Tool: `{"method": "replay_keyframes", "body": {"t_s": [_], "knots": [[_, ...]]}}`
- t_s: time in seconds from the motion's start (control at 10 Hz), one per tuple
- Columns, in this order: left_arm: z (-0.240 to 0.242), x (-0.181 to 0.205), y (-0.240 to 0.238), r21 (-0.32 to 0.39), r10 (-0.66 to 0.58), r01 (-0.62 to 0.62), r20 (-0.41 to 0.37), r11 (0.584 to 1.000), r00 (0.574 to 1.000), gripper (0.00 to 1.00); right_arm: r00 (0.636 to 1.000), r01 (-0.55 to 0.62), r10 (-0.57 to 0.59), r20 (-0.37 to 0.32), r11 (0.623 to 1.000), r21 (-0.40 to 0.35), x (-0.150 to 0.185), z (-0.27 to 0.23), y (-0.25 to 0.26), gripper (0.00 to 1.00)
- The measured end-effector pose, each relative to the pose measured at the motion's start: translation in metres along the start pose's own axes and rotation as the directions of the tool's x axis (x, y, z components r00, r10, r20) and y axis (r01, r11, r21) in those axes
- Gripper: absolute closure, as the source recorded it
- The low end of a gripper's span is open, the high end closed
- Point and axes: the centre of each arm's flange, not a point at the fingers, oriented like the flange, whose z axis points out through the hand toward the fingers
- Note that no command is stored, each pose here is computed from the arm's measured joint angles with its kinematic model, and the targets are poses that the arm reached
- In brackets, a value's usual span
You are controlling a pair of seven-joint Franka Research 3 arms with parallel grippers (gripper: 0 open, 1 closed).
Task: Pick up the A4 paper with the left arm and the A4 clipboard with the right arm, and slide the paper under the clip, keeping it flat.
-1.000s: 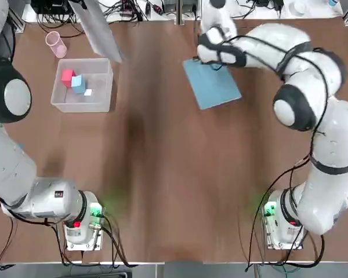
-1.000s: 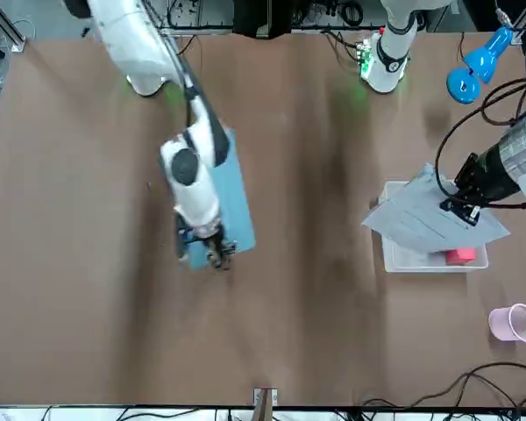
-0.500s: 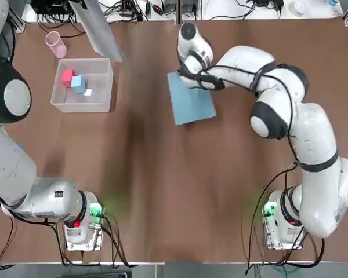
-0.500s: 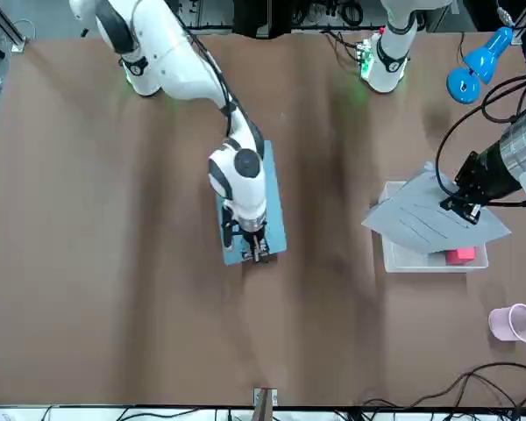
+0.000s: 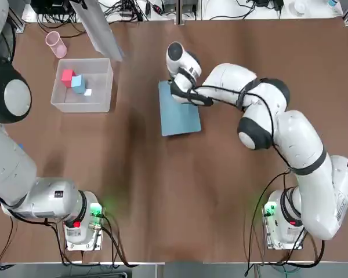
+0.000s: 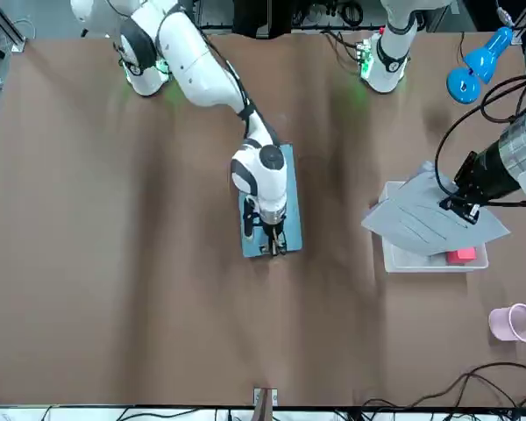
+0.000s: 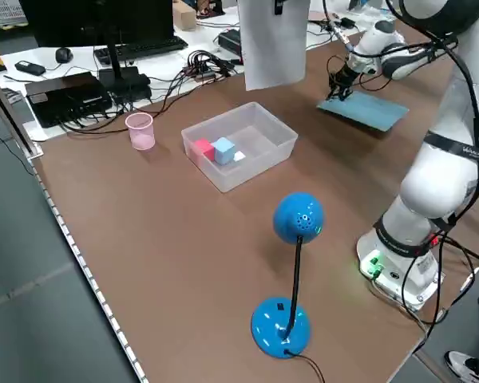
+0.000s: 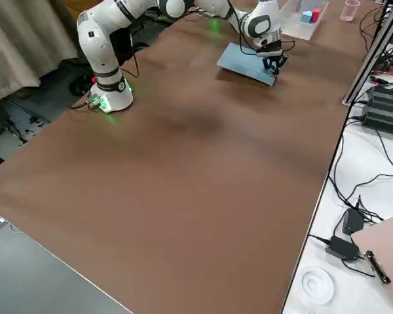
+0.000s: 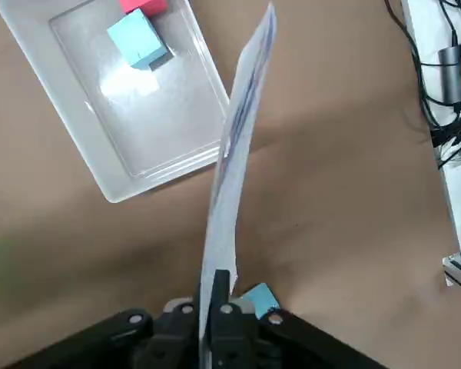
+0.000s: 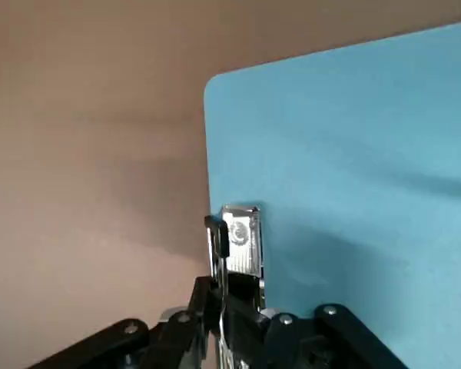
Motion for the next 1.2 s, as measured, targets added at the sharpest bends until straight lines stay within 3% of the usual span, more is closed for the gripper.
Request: {"method": "replay_keyframes", "body": {"t_s": [0.1,0.2,0.6,1.0,1.2], "knots": [[0.0,0.0,0.0,0.0,0.0,0.0,0.0,1.0,1.0,0.99,1.0,0.0,0.0,0.006,1.0,0.013,-0.001,0.0,-0.002,0.93],[0.0,0.001,0.0,0.0,-0.001,0.001,0.0,1.0,1.0,0.99,1.0,-0.004,0.003,0.006,1.0,0.022,0.001,-0.001,-0.005,0.82],[0.005,-0.005,0.002,0.008,0.009,-0.009,0.003,1.0,1.0,0.99,1.0,-0.015,0.015,0.002,0.999,0.033,0.008,-0.002,-0.015,0.18],[0.007,-0.008,0.003,0.011,0.014,-0.014,0.005,1.0,1.0,0.99,0.999,-0.038,0.038,-0.006,0.999,0.04,0.027,0.0,-0.033,0.1],[0.012,-0.028,0.008,0.019,0.035,-0.035,0.008,0.999,0.999,0.99,0.997,0.06,-0.059,-0.042,0.998,0.018,0.04,-0.016,-0.051,0.08]]}}
